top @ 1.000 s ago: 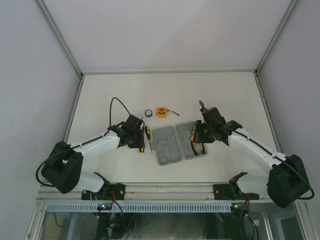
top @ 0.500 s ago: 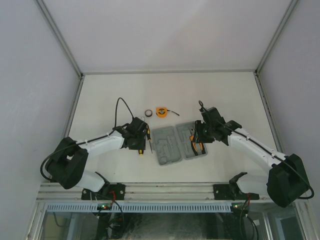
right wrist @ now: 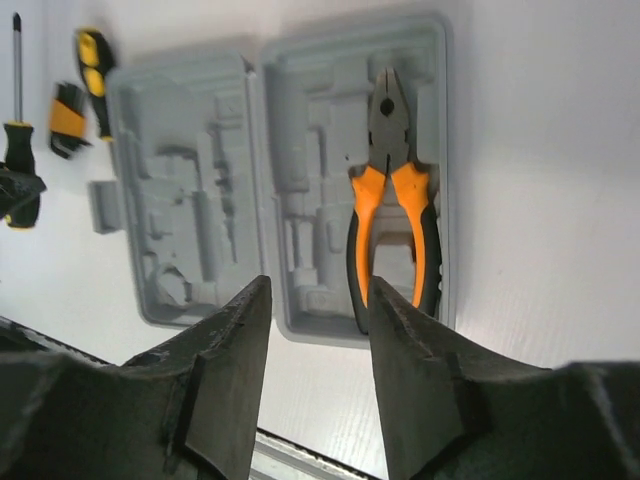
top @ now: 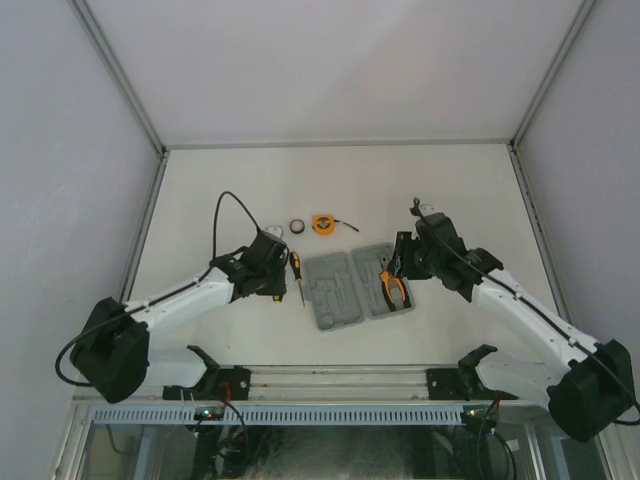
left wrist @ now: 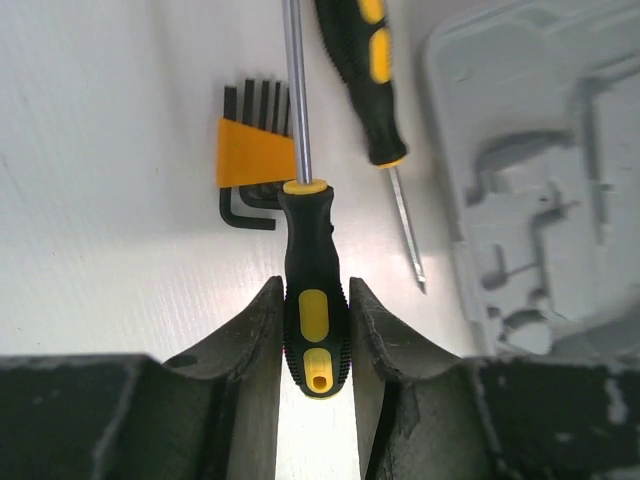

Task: Sort the tools into containers
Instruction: Pick up the screwdriver from the center of the board.

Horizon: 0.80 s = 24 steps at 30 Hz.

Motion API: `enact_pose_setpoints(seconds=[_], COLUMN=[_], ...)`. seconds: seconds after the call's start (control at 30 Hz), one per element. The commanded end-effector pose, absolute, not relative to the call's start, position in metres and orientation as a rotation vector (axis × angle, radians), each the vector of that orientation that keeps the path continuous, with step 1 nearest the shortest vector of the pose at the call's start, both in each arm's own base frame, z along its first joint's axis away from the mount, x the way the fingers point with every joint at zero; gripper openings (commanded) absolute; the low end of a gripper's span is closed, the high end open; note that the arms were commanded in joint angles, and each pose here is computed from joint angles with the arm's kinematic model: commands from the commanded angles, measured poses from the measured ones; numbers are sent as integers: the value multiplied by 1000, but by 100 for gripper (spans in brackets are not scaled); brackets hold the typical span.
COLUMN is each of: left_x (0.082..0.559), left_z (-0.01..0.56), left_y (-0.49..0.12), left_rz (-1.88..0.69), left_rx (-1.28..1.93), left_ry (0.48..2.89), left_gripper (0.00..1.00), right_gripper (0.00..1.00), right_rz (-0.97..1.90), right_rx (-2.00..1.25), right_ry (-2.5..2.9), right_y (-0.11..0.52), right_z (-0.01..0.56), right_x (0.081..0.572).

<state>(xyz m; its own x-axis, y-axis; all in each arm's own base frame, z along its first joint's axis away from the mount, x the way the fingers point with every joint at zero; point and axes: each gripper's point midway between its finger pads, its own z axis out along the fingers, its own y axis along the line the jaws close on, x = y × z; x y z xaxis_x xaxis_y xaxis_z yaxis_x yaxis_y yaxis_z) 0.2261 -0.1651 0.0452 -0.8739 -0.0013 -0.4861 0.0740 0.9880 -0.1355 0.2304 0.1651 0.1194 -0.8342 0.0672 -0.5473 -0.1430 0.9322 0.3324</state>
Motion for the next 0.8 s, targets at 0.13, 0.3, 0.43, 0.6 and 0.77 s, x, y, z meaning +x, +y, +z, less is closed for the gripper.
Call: enact_pose_setpoints(seconds=[0.13, 0.3, 0.43, 0.6, 0.77], left_x=[238, 230, 222, 211, 204], left_z=[126, 166, 190, 206, 211], left_y=[-191, -203, -213, -223, -232], left_rz=[-482, -618, -712, -797, -826], left_rx=[182, 299, 383, 476, 563], left_ry=[2349, 2208, 2131, 2065, 2052], left_gripper=[17, 15, 9, 6, 3], right_gripper=[50, 53, 54, 53, 55], right_rz=[650, 679, 721, 722, 665], right_rx=[-62, -58, -160, -396, -702], right_ry=[2145, 1990, 1906, 1710, 1519], right_y=[178, 177, 185, 204, 226], right_z=[191, 216, 227, 247, 253], right_x=[253, 259, 255, 241, 216])
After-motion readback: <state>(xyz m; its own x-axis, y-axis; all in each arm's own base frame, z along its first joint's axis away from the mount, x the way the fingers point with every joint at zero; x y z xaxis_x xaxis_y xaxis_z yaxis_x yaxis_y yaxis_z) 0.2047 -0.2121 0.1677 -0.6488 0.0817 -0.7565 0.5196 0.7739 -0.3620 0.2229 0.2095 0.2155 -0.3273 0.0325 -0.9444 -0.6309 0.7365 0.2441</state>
